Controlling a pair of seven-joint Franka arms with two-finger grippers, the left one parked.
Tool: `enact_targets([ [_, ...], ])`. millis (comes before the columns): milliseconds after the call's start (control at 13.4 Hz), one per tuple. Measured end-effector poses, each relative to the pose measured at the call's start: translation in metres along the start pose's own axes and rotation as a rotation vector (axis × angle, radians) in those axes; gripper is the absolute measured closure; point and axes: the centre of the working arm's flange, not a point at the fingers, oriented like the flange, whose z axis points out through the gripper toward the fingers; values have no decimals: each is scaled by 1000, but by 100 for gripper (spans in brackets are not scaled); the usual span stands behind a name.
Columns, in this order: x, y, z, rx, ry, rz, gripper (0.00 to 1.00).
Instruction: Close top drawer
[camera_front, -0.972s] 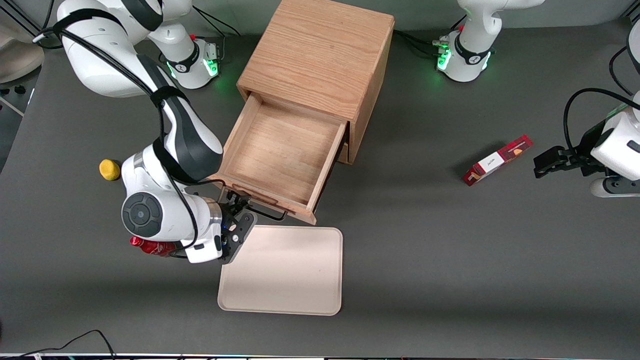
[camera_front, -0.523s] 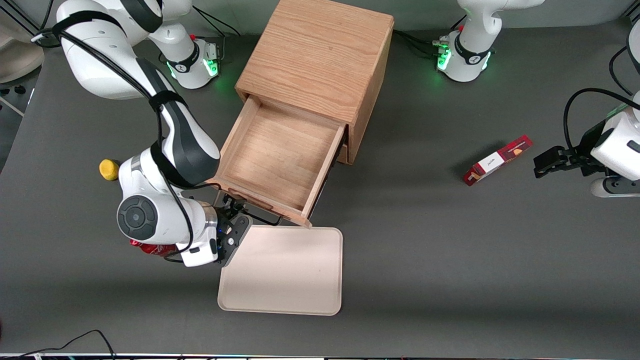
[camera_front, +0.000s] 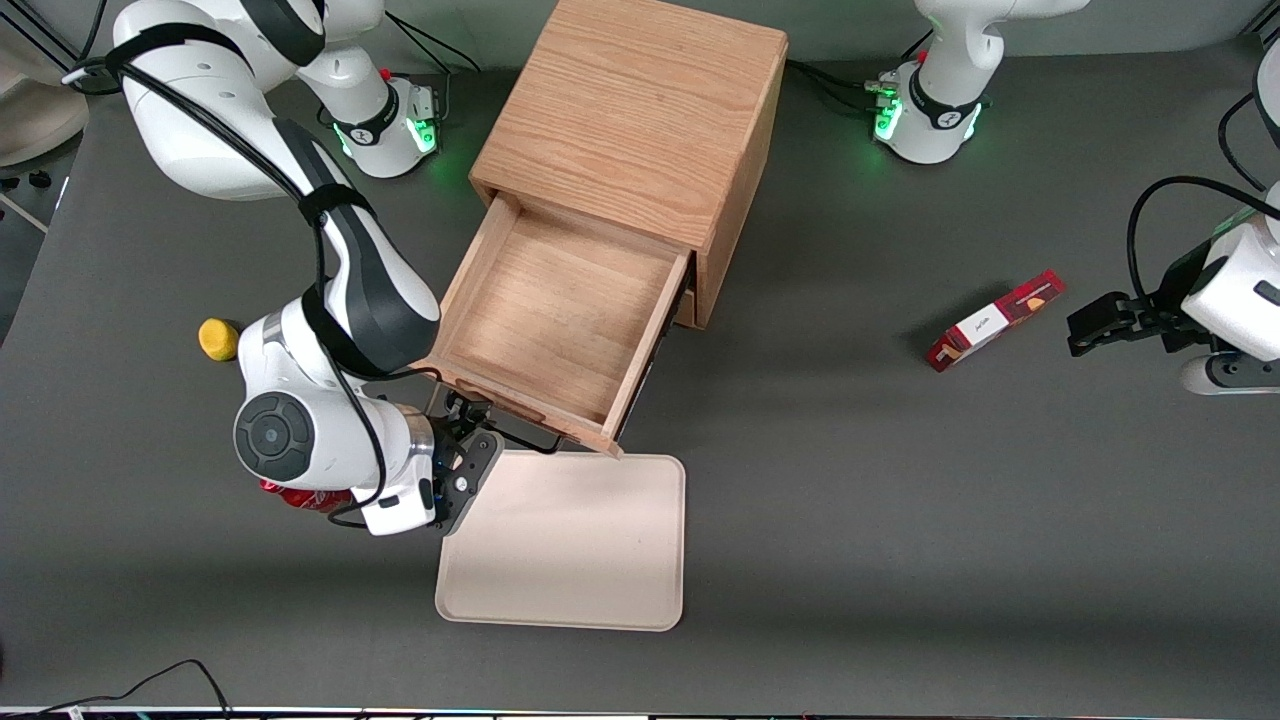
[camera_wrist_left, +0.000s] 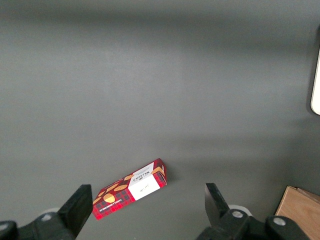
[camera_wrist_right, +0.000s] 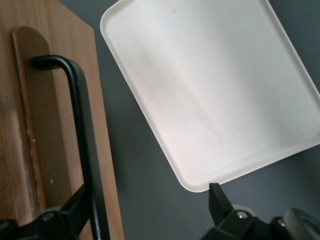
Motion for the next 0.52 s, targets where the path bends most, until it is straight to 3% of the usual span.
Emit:
enact_targets([
  [523, 6, -11, -11, -12, 13, -15, 0],
])
